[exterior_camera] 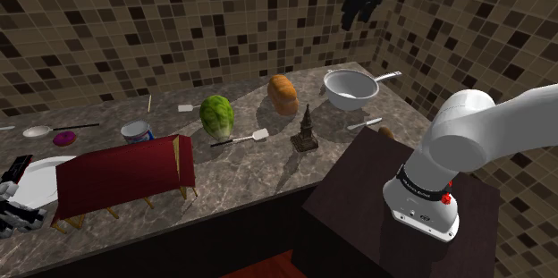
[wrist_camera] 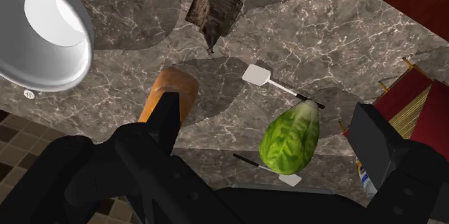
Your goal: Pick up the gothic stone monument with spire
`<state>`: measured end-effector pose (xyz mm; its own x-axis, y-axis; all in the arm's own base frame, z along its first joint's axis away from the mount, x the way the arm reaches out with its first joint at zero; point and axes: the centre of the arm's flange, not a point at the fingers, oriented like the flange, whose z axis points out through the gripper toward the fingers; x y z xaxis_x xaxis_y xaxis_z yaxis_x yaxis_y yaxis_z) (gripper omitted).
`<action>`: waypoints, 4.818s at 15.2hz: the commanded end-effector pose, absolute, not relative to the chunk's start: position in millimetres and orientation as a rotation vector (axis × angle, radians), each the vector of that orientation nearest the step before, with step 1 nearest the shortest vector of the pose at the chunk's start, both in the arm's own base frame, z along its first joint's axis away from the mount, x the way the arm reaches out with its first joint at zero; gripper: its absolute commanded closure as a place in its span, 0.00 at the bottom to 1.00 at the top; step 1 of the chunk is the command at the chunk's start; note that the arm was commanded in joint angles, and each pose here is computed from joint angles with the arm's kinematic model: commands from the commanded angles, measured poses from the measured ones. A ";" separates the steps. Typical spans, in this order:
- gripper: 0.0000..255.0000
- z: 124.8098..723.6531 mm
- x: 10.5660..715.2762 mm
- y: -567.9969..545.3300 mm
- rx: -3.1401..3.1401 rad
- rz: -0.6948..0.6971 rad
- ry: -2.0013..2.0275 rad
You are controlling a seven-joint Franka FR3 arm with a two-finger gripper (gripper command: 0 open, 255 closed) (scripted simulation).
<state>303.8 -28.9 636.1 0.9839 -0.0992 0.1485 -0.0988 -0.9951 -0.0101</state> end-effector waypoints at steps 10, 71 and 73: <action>0.00 524.7 321.5 -72.9 -3.096 -0.240 -0.253; 1.00 185.5 446.9 -157.4 -2.649 -0.229 -1.482; 1.00 196.1 446.9 -157.4 -2.649 -0.229 -1.482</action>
<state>447.2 -157.2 190.1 0.5159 0.8380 0.1779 0.8526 -0.5225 -0.0114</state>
